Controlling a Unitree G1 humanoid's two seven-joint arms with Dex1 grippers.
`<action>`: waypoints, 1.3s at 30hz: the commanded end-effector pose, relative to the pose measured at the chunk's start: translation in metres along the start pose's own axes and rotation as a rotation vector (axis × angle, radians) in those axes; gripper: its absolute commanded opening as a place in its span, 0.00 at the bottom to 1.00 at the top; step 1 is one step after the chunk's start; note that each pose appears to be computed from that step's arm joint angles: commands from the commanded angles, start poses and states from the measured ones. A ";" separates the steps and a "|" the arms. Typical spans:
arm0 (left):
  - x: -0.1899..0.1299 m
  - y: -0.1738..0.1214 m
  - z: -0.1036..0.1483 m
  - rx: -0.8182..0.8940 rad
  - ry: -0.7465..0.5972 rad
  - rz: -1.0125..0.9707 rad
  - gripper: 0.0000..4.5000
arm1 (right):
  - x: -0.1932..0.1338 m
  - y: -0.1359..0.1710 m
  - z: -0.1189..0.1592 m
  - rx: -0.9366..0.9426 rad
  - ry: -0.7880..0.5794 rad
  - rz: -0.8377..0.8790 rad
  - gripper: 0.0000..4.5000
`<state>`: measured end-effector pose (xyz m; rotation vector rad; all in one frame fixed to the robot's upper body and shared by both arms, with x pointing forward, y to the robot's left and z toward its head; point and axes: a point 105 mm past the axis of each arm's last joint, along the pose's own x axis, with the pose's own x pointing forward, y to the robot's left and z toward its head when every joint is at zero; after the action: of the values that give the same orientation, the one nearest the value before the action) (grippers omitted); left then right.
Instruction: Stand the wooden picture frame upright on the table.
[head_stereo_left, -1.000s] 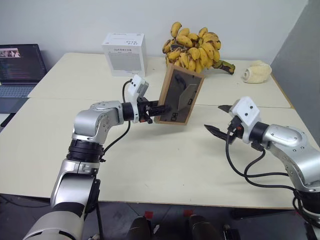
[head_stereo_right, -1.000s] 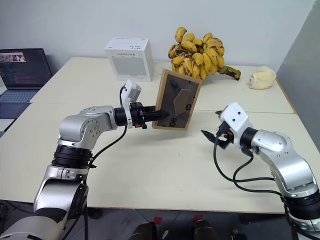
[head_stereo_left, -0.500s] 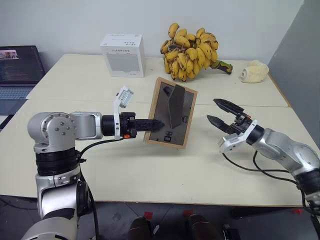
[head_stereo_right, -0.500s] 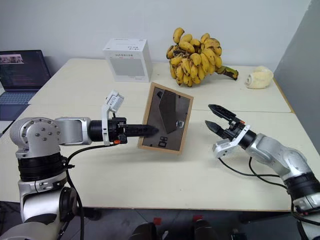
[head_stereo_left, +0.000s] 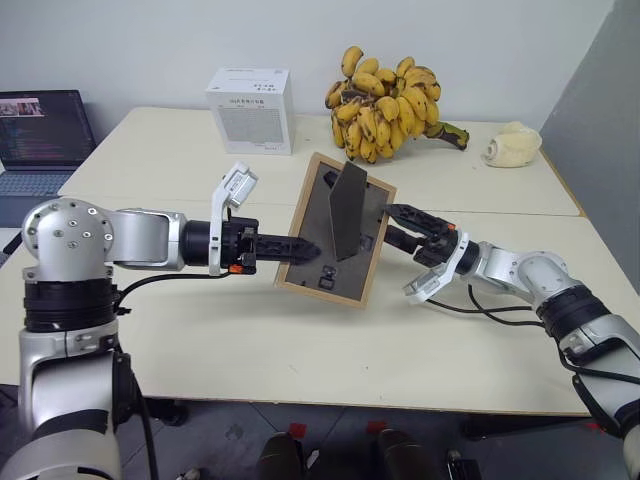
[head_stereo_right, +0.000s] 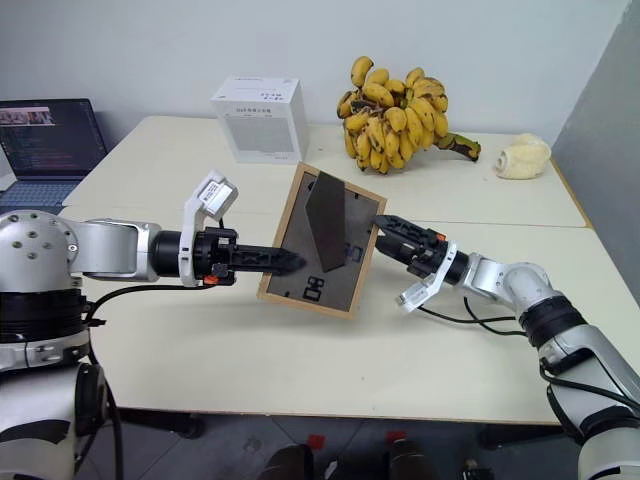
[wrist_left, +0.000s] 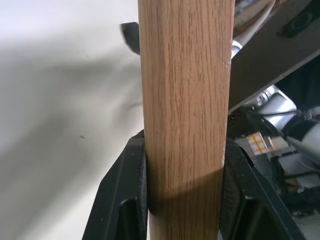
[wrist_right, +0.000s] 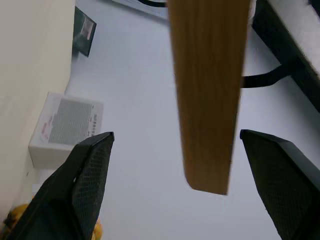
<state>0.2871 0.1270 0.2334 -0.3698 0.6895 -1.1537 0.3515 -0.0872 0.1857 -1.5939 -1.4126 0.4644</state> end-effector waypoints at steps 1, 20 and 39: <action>-0.004 -0.016 0.005 0.036 0.003 -0.048 0.29 | 0.007 -0.013 -0.010 -0.044 -0.022 -0.044 0.95; -0.002 -0.017 0.006 0.032 -0.001 -0.030 0.29 | 0.016 -0.020 -0.010 -0.047 -0.048 -0.076 0.44; -0.001 -0.017 0.015 0.069 -0.043 -0.014 0.56 | 0.018 -0.021 -0.013 -0.066 -0.036 -0.084 0.30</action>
<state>0.2879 0.1246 0.2315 -0.3786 0.7178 -1.1304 0.3553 -0.0819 0.2050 -1.5732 -1.4973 0.4138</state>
